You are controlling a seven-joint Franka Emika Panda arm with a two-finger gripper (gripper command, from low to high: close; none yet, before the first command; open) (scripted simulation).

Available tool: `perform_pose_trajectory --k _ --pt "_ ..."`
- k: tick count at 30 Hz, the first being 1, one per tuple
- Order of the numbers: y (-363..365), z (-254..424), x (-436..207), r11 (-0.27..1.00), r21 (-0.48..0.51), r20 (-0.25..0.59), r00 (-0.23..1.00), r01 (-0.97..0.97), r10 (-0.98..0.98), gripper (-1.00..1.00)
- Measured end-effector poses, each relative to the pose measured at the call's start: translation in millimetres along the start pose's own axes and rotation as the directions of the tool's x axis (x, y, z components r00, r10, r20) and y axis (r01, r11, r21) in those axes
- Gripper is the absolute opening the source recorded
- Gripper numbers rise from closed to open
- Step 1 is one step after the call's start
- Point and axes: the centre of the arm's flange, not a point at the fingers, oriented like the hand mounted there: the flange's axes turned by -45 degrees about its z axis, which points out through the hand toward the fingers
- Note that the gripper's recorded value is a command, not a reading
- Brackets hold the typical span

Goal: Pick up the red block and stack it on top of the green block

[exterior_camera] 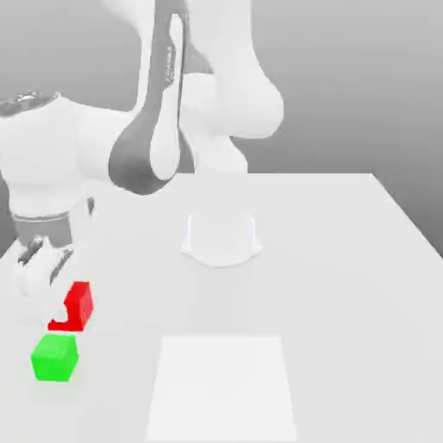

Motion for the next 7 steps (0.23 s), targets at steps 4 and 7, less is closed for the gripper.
perform_pose_trajectory --k 4,7 --pt "-1 45 0 1.0 -0.001 -0.001 1.0 0.002 -0.002 1.0" --pt "-1 45 0 1.0 -0.001 -0.001 1.0 0.002 -0.002 1.0"
